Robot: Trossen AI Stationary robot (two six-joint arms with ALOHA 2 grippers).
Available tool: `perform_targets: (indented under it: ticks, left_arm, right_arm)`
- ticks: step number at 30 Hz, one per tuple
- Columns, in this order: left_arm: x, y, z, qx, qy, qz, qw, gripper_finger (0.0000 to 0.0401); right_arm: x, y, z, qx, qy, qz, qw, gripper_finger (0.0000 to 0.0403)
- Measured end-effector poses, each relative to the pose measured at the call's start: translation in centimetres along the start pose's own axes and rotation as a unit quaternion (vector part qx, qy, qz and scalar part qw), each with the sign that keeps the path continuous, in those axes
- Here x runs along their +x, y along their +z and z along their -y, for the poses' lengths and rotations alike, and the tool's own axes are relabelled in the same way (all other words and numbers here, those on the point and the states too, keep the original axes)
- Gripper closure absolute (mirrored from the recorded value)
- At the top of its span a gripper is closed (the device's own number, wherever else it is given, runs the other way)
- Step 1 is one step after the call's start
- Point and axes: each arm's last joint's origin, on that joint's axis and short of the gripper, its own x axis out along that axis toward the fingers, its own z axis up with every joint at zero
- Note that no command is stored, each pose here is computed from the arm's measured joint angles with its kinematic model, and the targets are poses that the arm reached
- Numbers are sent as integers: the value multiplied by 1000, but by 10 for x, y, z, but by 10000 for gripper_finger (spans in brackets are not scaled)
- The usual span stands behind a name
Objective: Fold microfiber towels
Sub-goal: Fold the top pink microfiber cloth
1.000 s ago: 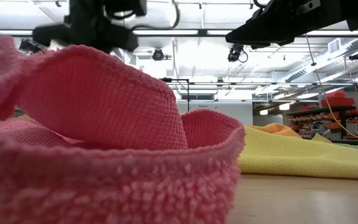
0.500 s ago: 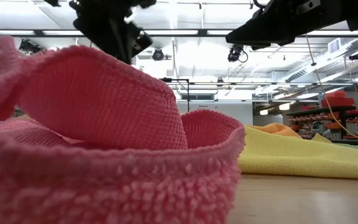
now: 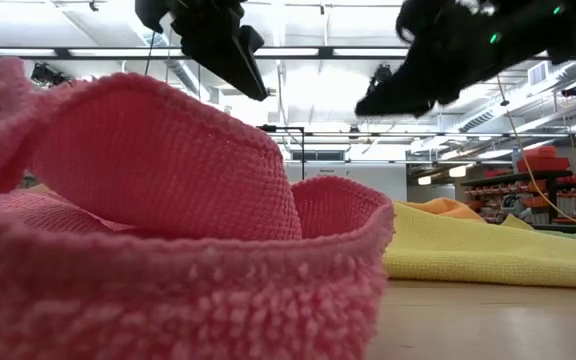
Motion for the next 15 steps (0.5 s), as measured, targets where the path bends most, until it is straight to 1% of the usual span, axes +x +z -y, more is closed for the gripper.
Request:
perform_targets:
  ticks: [1, 5, 9, 12, 15]
  left_arm:
    - [0, 0, -1, -8, 1, -1, 1000, 319]
    - [0, -3, -2, -7, 1, -17, 1000, 328]
    - [0, -5, -4, 17, 2, -25, 1000, 334]
    - [0, -5, -4, 22, 4, -27, 999, 338]
    - [0, -8, -4, 24, 1, -39, 999, 340]
  right_arm:
    - [3, -3, 5, 5, -11, -13, 1000, 265]
    - [20, -17, 19, 14, -47, -54, 997, 258]
    - [40, -25, 31, -5, -72, -86, 994, 261]
    - [57, -27, 42, -24, -93, -105, 990, 266]
    - [71, -27, 56, -41, -113, -144, 982, 271]
